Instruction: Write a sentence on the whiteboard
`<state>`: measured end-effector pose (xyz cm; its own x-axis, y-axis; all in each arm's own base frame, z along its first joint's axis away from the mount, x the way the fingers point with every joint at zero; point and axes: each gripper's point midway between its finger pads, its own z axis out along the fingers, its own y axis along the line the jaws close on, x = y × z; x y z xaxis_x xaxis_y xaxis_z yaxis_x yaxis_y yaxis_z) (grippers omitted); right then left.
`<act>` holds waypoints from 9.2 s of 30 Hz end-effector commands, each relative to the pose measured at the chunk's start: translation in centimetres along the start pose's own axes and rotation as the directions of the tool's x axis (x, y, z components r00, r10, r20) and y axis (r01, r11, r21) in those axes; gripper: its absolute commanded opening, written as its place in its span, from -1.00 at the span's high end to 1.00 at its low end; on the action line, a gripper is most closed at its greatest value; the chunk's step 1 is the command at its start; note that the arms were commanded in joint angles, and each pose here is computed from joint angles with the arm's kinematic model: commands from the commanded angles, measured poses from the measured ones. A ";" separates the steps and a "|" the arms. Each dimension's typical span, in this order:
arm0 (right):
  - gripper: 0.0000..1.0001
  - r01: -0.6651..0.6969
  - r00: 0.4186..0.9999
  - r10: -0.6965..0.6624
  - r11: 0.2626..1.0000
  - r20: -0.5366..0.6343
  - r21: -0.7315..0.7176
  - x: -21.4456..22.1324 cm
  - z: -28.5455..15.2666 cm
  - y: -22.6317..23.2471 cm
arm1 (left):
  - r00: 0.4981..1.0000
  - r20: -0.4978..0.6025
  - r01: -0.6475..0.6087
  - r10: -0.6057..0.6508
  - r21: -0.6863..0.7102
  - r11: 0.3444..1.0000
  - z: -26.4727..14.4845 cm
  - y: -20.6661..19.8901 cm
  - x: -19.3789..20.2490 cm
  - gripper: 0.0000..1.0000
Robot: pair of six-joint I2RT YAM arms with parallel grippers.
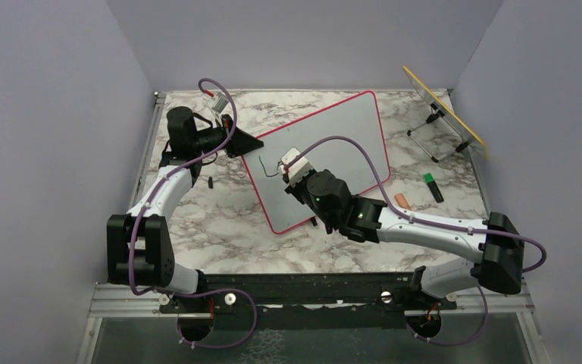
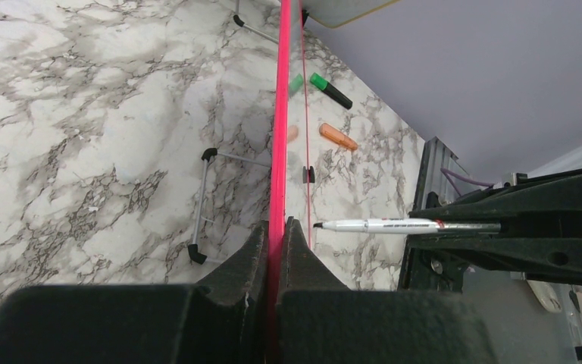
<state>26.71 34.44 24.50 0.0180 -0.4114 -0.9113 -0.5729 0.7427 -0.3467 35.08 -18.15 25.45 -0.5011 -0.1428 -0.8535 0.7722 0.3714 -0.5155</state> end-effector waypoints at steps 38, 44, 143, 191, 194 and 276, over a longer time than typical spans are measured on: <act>0.98 0.000 0.999 0.002 0.999 -0.035 0.045 1.4 0.5 -1.8 | 0.998 -0.053 0.021 -0.022 -0.019 1.000 0.4 1.3 2.2 1.00; 0.98 0.012 0.997 -0.008 0.998 -0.073 0.054 2.6 0.0 -2.1 | 0.998 -0.052 0.020 -0.021 -0.019 1.000 0.4 1.3 2.2 1.00; 0.98 -0.115 0.991 0.118 0.992 -0.069 0.057 4.6 -0.4 -4.4 | 0.998 -0.060 0.029 -0.031 -0.023 0.999 0.5 1.6 2.4 1.00; 0.99 -0.134 0.991 0.134 0.990 0.009 0.049 2.6 0.8 -5.7 | 0.997 -0.064 0.032 -0.034 -0.023 0.999 0.5 1.7 2.5 1.00; 0.98 -0.133 0.991 0.133 0.990 0.004 0.041 2.8 0.9 -5.5 | 0.997 -0.063 0.032 -0.034 -0.025 0.999 0.5 1.7 2.5 1.00; 0.98 -0.218 0.975 0.209 0.966 0.072 0.141 3.3 -2.8 -12.0 | 0.996 -0.082 0.038 -0.040 -0.032 0.999 0.4 1.9 2.7 1.00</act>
<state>31.14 21.80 25.00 -0.0851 -0.2834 -0.9552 -0.4139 0.8821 -0.2249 35.41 -18.14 25.25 -0.5191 -0.1266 -0.8453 0.7646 0.3733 -0.5254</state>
